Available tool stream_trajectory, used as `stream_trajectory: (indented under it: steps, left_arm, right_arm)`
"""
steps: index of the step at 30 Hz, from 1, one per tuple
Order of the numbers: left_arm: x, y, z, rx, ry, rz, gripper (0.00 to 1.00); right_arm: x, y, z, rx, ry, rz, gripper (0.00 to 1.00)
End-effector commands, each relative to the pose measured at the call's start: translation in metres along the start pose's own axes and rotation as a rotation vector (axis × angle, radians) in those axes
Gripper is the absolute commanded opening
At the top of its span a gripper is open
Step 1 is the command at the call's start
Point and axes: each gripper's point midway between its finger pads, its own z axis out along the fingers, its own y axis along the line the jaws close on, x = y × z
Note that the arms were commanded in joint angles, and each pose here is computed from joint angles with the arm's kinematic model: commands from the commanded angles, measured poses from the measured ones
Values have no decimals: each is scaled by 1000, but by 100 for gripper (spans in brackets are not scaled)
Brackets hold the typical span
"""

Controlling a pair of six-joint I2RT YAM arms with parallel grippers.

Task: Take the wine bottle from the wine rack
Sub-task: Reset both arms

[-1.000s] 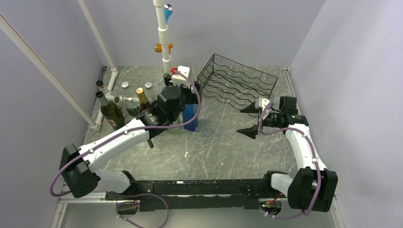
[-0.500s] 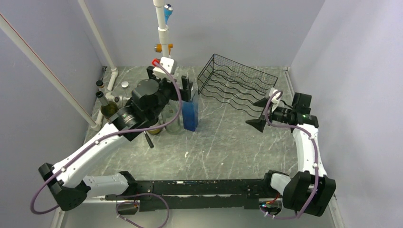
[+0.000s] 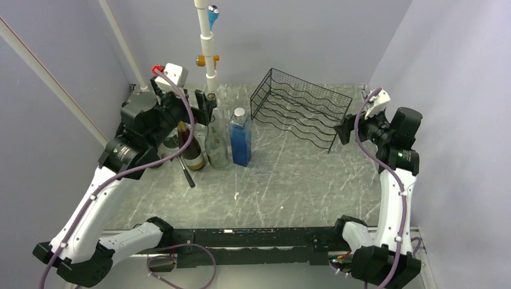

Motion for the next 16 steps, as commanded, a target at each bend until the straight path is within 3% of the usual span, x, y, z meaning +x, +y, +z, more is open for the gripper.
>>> stream_trajectory:
  steps: [1,7,16]
  left_arm:
    - [-20,5,-17,31,-11,4,99]
    - [-24,19,-27,6,-12,-1,100]
    - [-22,22,-36,13,-10,-7,99]
  right_arm:
    - [-33,-24,-27,238,-62,74,100]
    - [-44,-40,-55,444,-130,178,100]
    - [-59,-31,-86,515,-174,150,100]
